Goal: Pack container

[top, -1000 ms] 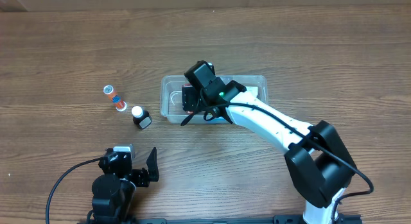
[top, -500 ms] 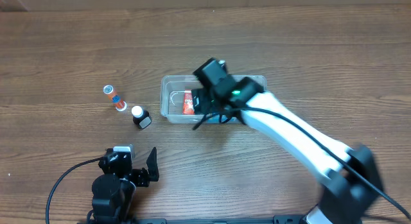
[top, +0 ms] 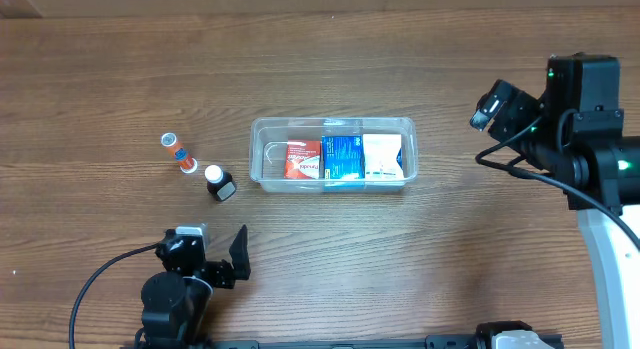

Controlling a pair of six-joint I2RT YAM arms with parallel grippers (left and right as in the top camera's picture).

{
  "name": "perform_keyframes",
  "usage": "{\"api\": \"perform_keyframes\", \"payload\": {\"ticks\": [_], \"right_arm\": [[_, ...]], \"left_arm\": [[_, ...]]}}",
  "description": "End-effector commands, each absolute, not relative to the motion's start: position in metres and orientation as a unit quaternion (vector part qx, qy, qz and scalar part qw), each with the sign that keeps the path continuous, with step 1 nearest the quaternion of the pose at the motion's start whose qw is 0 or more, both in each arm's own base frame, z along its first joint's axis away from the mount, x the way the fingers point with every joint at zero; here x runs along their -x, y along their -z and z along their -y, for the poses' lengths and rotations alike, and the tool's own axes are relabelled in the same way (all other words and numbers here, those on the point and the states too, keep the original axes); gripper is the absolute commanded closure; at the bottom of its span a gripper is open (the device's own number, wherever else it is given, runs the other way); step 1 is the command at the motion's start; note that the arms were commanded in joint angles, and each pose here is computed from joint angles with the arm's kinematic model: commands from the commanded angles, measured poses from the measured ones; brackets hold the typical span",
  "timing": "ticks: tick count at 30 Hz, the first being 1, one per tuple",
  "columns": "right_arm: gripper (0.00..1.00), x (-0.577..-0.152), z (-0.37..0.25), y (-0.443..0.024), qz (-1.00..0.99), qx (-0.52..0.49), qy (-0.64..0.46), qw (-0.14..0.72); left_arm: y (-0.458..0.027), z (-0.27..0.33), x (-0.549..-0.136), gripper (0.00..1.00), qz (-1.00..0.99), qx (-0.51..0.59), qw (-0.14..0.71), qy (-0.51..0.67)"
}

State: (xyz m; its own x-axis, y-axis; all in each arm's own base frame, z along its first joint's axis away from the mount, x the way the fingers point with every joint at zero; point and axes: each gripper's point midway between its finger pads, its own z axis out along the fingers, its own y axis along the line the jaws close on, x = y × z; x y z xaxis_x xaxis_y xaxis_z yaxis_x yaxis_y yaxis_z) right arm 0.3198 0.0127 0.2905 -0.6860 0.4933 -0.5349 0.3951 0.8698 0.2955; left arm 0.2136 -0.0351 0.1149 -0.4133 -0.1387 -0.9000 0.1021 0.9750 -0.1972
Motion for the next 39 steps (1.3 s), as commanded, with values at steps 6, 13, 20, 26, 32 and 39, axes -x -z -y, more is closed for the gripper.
{"api": "perform_keyframes", "payload": {"ticks": [6,13,20,26,32,39], "right_arm": [[0.0,-0.32,-0.013,-0.29,-0.914,-0.245,-0.083,0.312],[0.0,-0.32,-0.013,-0.29,-0.914,-0.245,-0.083,0.312],[0.0,-0.32,-0.013,-0.29,-0.914,-0.245,-0.083,0.312],[0.0,-0.32,-0.013,-0.29,-0.914,-0.245,-0.083,0.312],[0.0,-0.32,-0.013,-0.29,-0.914,-0.245,-0.083,0.312],[0.0,-0.32,-0.013,-0.29,-0.914,-0.245,-0.083,0.312]], "left_arm": [[-0.231,0.0,-0.205,0.0,-0.84,0.108,0.529,0.052],[-0.279,-0.028,-0.302,0.0,-0.929,0.129,0.341,-0.058],[-0.198,-0.079,-0.359,0.0,-0.952,0.213,0.214,-0.039],[-0.134,-0.075,-0.391,0.15,-0.971,0.175,0.161,0.011],[-0.111,-0.067,-0.395,0.43,-0.98,0.15,0.134,0.014],[-0.115,-0.055,-0.394,0.89,-0.985,0.114,0.127,0.012]]}}
